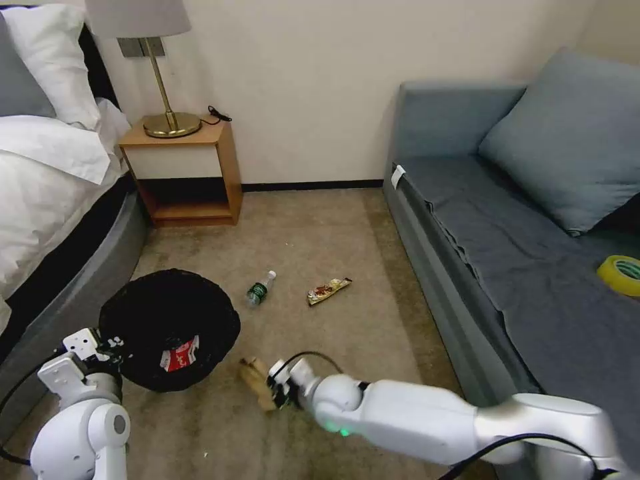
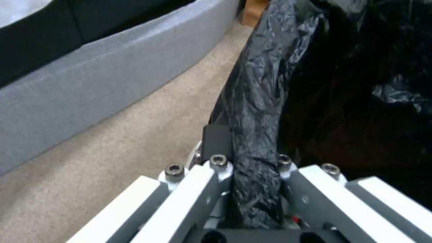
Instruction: Pick up the trash bin, then pick up the garbage on the floor and place it into the trash bin.
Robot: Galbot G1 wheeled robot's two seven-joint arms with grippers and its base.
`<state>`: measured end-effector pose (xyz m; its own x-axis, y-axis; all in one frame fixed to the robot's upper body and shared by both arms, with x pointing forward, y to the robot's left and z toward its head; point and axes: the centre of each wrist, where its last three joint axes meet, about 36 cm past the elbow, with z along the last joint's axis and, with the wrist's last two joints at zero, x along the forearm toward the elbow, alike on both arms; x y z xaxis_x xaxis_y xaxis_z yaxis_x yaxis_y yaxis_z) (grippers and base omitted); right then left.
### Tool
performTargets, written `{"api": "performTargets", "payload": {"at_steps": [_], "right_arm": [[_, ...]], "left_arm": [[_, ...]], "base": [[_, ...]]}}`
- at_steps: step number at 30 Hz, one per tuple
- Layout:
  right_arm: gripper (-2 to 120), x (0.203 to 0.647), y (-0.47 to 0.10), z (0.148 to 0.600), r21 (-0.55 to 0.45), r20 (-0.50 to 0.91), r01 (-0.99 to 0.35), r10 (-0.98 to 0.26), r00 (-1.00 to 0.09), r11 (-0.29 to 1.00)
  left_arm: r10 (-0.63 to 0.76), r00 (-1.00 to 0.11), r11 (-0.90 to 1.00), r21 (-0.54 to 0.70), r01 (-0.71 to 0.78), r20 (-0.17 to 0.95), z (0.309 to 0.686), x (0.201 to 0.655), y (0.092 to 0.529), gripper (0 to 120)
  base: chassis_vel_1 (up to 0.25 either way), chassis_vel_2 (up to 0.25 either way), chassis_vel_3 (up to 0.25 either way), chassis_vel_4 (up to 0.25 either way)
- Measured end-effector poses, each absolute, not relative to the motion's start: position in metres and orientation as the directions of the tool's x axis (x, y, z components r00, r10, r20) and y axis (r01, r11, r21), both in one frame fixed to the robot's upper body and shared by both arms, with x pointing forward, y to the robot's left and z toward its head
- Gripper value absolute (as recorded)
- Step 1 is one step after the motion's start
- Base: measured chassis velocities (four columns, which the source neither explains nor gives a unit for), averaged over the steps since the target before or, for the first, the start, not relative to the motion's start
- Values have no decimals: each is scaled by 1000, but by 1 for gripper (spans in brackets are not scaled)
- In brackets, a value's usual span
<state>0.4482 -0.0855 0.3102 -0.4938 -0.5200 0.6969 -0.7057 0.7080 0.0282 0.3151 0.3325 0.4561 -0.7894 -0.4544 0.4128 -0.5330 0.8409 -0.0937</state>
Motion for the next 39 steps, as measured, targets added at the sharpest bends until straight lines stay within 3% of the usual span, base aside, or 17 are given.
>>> {"api": "performTargets", "payload": {"at_steps": [8, 12, 16, 24, 32, 36, 39], "right_arm": [[0, 483, -133, 383, -22, 572, -619, -498, -652, 785], [0, 485, -118, 435, 26, 473, -619, -555, -684, 785], [0, 467, -69, 494, 108, 344, -664, -654, -674, 740], [0, 413, 21, 508, 232, 315, -745, -773, -550, 625], [0, 377, 55, 480, 223, 381, -773, -784, -491, 593], [10, 377, 56, 477, 207, 391, -774, -776, -495, 598], [25, 381, 55, 477, 193, 389, -770, -768, -509, 608]], "left_arm": [[-446, -788, 848, -83, -524, 425, 451, 317, 331, 3], [-435, -792, 853, -83, -515, 429, 450, 318, 327, 3], [-417, -796, 862, -86, -499, 439, 447, 319, 318, 3], [-401, -797, 868, -90, -488, 452, 443, 319, 308, 3], [-391, -802, 873, -93, -478, 452, 444, 321, 302, 3], [-391, -803, 874, -93, -477, 449, 445, 321, 302, 3], [-390, -804, 874, -93, -477, 448, 445, 320, 302, 3]], "base": [[0, 0, 0, 0], [0, 0, 0, 0], [0, 0, 0, 0], [0, 0, 0, 0], [0, 0, 0, 0], [0, 0, 0, 0], [0, 0, 0, 0]]}}
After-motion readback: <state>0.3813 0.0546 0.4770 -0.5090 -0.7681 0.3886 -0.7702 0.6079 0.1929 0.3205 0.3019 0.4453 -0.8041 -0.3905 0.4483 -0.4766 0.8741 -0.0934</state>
